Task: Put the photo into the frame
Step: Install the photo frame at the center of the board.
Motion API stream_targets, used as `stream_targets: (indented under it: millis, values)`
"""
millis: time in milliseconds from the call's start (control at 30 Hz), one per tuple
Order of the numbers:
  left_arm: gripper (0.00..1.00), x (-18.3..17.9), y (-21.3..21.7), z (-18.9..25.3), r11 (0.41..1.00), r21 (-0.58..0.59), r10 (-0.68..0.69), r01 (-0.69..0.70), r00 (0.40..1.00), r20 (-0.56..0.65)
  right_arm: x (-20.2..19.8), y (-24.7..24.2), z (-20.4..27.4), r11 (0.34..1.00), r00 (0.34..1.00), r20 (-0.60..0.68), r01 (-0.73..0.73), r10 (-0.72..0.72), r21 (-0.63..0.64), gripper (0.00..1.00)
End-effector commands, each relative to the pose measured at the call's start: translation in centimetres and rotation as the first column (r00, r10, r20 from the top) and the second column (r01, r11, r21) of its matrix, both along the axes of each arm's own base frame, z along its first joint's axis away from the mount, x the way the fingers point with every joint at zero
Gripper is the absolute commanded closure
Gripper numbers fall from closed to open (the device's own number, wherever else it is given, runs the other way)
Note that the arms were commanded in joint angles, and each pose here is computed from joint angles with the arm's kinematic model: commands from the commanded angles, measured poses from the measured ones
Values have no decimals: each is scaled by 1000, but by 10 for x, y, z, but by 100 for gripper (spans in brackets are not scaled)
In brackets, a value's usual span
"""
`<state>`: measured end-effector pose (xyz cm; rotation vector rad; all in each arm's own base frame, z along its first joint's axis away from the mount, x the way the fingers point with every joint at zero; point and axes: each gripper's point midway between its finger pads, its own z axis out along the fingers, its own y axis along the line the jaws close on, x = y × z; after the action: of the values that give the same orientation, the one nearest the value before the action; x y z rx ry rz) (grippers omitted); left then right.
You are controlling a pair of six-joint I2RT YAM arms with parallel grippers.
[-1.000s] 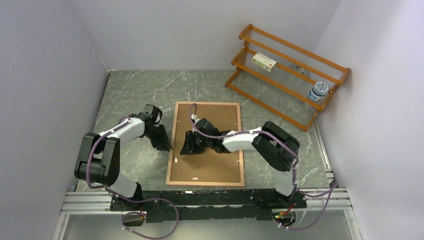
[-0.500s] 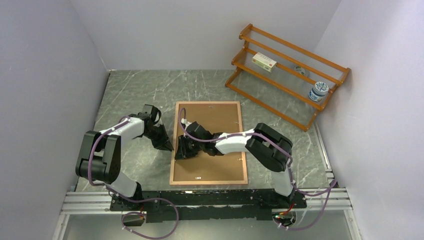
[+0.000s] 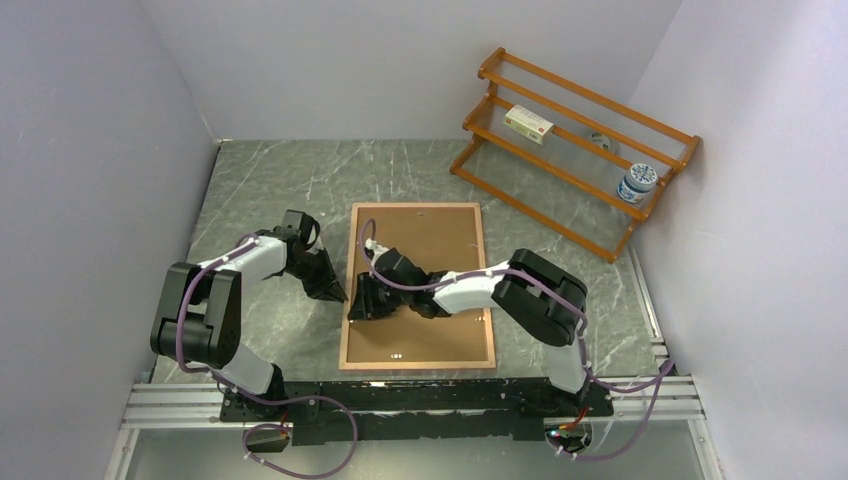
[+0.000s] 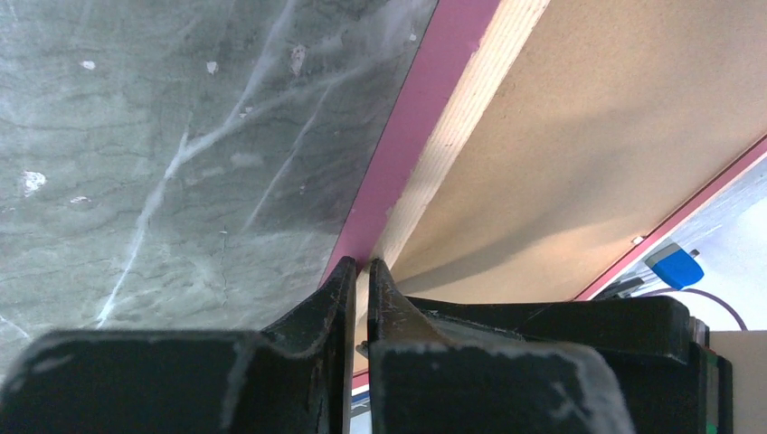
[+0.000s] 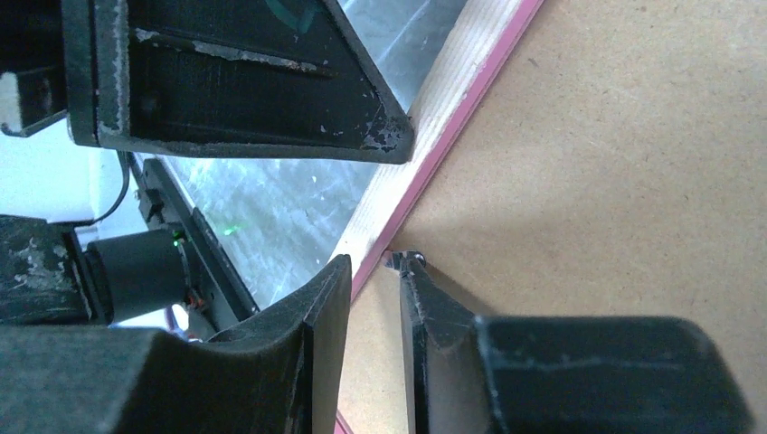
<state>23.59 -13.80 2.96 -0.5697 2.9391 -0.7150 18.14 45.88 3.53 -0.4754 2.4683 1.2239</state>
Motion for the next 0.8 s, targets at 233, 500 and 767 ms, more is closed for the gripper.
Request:
stream_targets:
  millis: [233, 500, 767]
  values:
    - [91, -5, -13, 5, 999, -38, -26, 25, 999, -19, -5, -16, 1, 975, 967, 148, 215, -205, -54, 70]
    - [90, -9, -1, -2, 999, 35, -16, 17, 1000, -22, -15, -10, -5, 978, 972, 150, 194, -181, -76, 70]
    - [90, -13, -3, -5, 1000, 15, -9, 9, 999, -34, -3, -17, -24, 958, 956, 198, 247, -216, -148, 71]
